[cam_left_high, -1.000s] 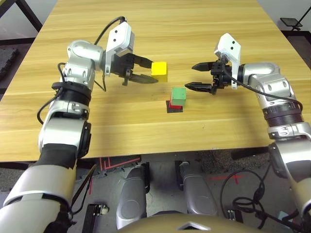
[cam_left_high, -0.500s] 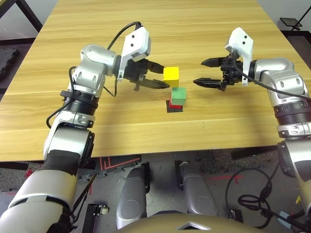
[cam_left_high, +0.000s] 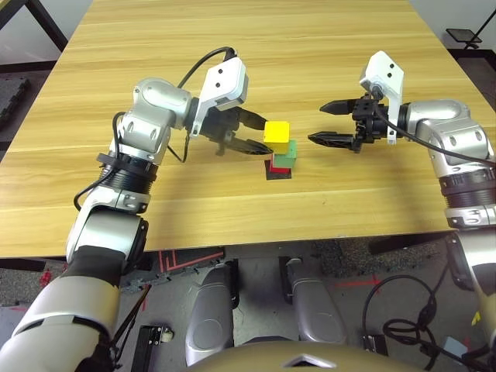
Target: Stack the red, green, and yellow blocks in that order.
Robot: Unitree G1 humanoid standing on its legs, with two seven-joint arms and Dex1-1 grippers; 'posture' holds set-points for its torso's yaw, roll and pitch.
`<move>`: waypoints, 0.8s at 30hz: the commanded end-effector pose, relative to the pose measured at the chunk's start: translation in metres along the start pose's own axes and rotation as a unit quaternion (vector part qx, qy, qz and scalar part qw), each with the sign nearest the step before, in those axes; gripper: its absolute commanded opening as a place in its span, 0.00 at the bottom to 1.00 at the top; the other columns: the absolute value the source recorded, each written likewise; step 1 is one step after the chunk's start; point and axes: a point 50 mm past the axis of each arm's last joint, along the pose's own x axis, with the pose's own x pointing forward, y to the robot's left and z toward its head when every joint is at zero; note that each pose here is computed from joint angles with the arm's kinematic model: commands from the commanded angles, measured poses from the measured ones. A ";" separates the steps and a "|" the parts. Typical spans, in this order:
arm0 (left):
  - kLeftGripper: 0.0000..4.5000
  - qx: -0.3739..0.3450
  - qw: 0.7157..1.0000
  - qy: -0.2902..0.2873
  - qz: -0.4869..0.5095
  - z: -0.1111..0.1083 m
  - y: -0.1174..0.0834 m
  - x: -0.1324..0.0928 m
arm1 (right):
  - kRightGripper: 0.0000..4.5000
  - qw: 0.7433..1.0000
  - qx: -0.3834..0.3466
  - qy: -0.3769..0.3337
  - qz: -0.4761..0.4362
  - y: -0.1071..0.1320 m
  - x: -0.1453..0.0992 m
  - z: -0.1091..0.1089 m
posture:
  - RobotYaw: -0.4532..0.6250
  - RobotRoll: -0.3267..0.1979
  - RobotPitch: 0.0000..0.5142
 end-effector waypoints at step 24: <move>0.43 -0.021 0.999 0.020 -0.025 -0.012 -0.006 0.016 | 1.00 1.000 0.001 -0.009 0.000 0.004 -0.001 0.002 | 0.55 0.64 0.33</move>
